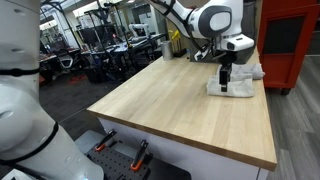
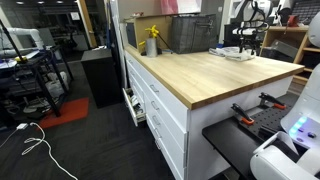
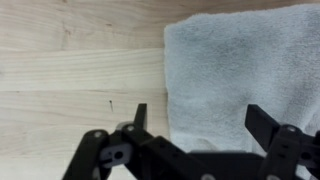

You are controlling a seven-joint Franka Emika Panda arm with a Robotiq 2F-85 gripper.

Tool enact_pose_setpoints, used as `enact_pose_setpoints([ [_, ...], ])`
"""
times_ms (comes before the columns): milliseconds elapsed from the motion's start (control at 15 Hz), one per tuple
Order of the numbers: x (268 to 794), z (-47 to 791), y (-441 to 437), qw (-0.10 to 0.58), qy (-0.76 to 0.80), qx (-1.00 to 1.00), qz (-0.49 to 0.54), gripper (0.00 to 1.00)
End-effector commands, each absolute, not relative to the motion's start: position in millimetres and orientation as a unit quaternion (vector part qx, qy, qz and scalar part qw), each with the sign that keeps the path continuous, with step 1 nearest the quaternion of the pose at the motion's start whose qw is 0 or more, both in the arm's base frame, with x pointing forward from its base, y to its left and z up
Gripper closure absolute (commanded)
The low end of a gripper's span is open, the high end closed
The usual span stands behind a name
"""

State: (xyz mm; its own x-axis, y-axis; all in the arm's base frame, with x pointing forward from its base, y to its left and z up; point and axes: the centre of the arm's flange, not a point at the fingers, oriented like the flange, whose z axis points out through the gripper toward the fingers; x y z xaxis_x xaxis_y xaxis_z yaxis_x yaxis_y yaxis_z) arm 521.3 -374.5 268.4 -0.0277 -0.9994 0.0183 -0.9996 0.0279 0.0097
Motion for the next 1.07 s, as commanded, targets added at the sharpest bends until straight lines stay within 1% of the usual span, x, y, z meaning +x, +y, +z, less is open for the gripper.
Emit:
enact_pose_setpoints([
  [0,484,299,-355,-0.027,-0.715,0.698,0.011,0.00],
  [267,473,321,-325,-0.071,-0.713,0.697,-0.010,0.00],
  [533,472,347,-280,-0.118,-0.684,0.720,-0.028,0.00],
  [800,490,376,-218,-0.131,-0.618,0.775,-0.034,0.00],
  [1000,511,401,-164,-0.123,-0.547,0.828,-0.025,0.00],
])
